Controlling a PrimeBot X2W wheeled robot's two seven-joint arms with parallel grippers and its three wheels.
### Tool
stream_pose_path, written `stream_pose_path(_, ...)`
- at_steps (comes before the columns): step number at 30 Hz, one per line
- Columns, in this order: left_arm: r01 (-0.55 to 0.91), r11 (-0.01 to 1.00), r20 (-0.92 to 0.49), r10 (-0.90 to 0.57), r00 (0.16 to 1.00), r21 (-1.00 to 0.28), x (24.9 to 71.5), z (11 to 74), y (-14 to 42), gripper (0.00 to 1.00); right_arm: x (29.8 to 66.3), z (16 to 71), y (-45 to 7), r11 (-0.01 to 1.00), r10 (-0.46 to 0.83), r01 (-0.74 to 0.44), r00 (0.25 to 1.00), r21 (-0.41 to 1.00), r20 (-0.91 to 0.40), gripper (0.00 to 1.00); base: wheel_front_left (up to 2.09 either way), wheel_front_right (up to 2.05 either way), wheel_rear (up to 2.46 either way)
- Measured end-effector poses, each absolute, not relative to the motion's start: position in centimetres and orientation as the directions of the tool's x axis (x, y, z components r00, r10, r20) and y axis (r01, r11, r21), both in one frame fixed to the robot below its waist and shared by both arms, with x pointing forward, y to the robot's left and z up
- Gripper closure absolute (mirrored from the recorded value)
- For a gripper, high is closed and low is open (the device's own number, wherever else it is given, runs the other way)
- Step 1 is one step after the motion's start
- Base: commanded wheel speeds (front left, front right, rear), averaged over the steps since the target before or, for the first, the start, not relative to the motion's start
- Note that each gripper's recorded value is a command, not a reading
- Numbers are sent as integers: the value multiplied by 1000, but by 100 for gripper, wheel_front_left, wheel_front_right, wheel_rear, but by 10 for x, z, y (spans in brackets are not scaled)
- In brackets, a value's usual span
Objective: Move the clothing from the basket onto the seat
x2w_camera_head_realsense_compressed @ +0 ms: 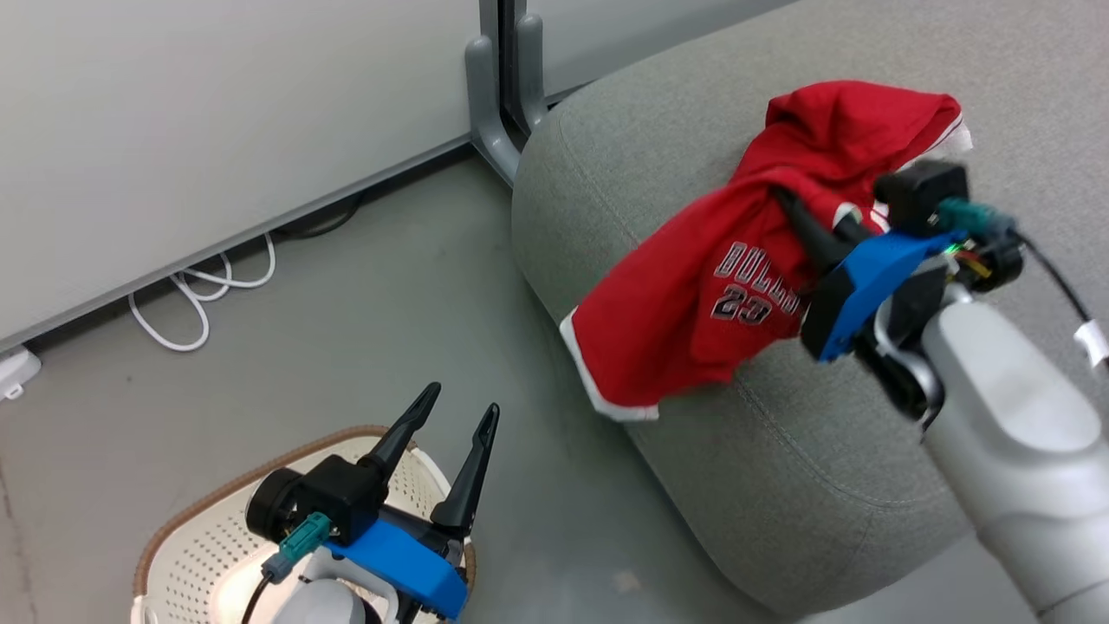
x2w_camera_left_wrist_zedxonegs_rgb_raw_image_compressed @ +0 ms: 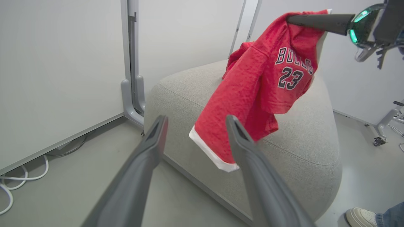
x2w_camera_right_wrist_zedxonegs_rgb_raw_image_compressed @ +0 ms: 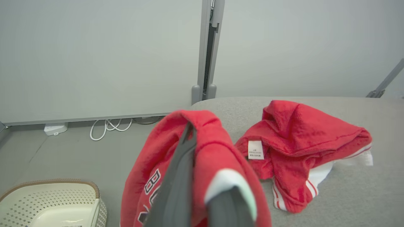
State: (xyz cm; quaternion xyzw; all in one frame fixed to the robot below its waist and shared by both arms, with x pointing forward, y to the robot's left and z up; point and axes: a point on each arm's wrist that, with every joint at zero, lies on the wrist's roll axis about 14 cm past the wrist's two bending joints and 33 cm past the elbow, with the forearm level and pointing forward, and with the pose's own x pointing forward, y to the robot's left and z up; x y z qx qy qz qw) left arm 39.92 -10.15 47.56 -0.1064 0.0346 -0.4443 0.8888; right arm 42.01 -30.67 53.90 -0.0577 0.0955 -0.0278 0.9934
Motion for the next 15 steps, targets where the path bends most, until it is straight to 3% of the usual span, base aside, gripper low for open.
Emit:
stream_pose_path(10, 813, 547, 57, -822, 567, -197, 438, 460, -109, 0, 481, 621, -407, 925, -263, 247, 965, -290, -18, 100, 0, 0, 0)
stream_pose_path(15, 826, 532, 49, -835, 549, -184, 459, 443, -109, 0, 504, 655, -444, 860, -318, 345, 939, -375, 135, 100, 0, 0, 0)
